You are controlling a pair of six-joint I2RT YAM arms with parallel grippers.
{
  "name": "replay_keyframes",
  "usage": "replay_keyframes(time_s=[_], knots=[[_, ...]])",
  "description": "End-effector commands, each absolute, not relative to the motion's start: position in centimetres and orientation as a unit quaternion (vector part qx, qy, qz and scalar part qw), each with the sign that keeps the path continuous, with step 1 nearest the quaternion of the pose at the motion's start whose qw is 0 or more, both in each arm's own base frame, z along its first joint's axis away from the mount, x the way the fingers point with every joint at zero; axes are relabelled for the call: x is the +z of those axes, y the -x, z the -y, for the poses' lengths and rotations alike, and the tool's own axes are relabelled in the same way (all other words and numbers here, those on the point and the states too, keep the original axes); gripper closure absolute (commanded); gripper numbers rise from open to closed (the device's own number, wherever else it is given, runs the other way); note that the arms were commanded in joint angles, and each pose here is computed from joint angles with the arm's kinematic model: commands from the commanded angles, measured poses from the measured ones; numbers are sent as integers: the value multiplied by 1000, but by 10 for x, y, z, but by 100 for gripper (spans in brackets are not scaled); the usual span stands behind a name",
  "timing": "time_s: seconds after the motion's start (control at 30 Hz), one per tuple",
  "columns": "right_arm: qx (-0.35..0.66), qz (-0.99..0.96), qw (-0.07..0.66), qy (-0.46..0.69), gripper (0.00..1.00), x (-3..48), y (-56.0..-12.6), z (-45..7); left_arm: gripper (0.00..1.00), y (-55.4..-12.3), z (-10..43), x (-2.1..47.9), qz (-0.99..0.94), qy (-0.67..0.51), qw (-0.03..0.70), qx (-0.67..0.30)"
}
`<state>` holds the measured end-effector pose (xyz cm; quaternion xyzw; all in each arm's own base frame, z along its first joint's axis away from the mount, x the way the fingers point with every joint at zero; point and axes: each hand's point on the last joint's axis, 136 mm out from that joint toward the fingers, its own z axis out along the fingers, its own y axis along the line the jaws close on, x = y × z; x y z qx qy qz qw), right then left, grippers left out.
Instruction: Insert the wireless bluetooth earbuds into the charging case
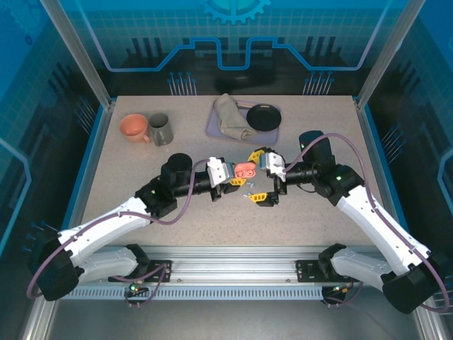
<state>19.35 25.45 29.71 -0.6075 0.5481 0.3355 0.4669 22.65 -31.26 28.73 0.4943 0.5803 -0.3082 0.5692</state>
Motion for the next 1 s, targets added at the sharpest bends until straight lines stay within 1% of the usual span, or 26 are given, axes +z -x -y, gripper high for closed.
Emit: replay_keyframes(time_s=[0.0, 0.53, 0.73, 0.83, 0.9, 0.97], knots=[[347, -519, 473, 621, 0, 311, -179, -256, 100, -223, 316, 306, -555, -504, 585, -308], [334, -526, 476, 620, 0, 306, -166, -248, 100, -224, 316, 303, -560, -503, 582, -307], [290, -536, 502, 614, 0, 317, -175, -241, 100, -223, 315, 303, -561, -504, 581, -305], [286, -545, 508, 603, 0, 321, -179, -235, 100, -222, 313, 303, -561, -506, 581, -303], [288, -555, 497, 602, 1, 314, -181, -234, 100, -220, 313, 303, -560, -508, 581, -302], [295, -556, 486, 606, 6, 309, -180, -236, 100, -219, 312, 304, -559, -511, 579, -302]])
